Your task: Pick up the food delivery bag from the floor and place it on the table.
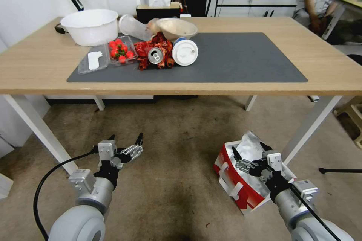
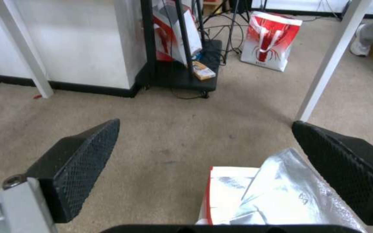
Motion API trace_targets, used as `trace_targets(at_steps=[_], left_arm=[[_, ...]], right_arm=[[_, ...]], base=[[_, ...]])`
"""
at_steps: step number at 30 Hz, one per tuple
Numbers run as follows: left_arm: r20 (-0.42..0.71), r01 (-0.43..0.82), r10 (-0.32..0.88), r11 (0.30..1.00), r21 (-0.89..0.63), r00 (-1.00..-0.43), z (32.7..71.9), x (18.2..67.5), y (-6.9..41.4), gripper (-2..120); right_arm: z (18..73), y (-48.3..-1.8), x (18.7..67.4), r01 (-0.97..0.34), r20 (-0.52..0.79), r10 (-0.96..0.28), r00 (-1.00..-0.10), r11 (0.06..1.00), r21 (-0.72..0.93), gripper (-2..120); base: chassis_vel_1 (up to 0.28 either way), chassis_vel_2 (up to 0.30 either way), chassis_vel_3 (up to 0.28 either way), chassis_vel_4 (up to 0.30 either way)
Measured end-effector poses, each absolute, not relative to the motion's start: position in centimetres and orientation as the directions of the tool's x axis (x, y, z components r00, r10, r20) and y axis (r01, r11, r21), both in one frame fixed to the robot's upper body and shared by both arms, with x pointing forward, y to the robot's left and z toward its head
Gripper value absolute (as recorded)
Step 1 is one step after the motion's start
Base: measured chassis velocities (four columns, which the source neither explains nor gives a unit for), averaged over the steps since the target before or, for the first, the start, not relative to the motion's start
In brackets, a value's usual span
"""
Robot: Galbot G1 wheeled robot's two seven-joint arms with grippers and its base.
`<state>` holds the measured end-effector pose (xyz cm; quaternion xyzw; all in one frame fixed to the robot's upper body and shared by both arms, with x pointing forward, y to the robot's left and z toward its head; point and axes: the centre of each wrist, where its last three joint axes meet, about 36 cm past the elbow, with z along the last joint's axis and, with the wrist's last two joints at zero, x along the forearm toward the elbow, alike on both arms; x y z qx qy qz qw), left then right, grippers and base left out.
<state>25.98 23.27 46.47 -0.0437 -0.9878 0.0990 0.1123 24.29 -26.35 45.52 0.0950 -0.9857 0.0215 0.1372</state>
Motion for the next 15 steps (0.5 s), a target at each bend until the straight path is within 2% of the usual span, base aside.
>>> trace_targets(at_steps=[15], left_arm=[[0.222,0.061,0.108,0.977,-0.205,-0.969,46.07,26.0,23.2,100]], right_arm=[[45.19,-26.29,24.38,-0.199,0.276,-0.187,-0.943,0.98,-0.014,100]], base=[[0.0,0.0,0.0,0.0]])
